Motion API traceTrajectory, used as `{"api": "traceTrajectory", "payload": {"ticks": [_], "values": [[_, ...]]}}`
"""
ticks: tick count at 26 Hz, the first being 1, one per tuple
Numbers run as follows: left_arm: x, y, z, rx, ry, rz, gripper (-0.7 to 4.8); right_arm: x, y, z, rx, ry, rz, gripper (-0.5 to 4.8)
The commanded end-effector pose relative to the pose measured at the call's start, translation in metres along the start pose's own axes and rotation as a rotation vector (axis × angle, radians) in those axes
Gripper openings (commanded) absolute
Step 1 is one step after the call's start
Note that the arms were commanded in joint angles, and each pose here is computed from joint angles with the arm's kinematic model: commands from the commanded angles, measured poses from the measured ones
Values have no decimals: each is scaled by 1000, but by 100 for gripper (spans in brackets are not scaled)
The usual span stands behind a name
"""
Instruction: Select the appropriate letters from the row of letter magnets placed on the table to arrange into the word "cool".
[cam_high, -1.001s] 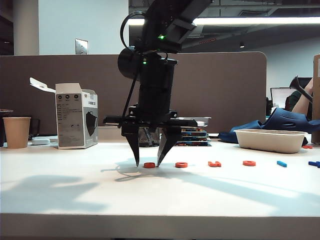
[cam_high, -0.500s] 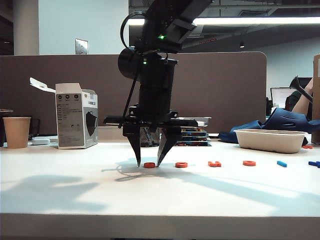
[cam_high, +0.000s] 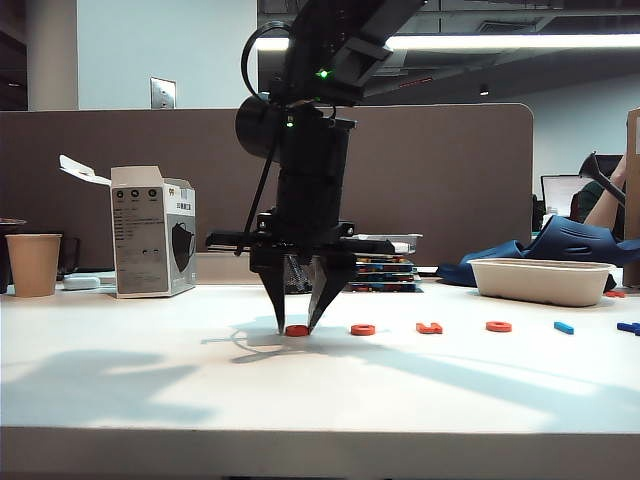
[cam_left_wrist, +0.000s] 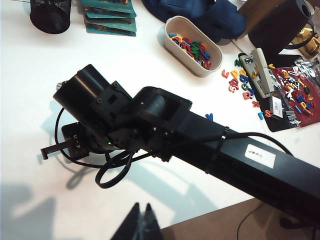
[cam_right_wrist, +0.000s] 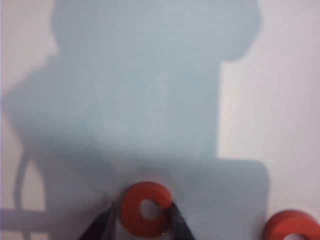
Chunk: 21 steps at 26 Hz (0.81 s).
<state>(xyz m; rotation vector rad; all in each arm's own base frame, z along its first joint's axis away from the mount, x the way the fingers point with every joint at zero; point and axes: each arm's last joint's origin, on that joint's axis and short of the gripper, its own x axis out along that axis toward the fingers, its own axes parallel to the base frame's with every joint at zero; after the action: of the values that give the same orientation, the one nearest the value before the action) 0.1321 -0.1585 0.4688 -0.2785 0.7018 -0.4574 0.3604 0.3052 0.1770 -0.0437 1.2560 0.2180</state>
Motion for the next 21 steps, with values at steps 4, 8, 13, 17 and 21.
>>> {"api": "traceTrajectory", "payload": {"ticks": [4, 8, 13, 17, 21], "values": [[-2, 0, 1, -4, -10, -4, -3, 5, 0, -4, 0, 34, -2, 134], [-2, 0, 1, -4, -10, -4, -3, 5, 0, -4, 0, 32, -4, 102], [-2, 0, 1, -4, -10, -4, -3, 5, 0, -3, 0, 28, -2, 104], [-2, 0, 1, -4, -10, -4, -3, 5, 1, -3, 1, 19, 3, 103], [-2, 0, 1, -4, -10, -4, -3, 5, 1, -3, 0, 19, 3, 103]]}}
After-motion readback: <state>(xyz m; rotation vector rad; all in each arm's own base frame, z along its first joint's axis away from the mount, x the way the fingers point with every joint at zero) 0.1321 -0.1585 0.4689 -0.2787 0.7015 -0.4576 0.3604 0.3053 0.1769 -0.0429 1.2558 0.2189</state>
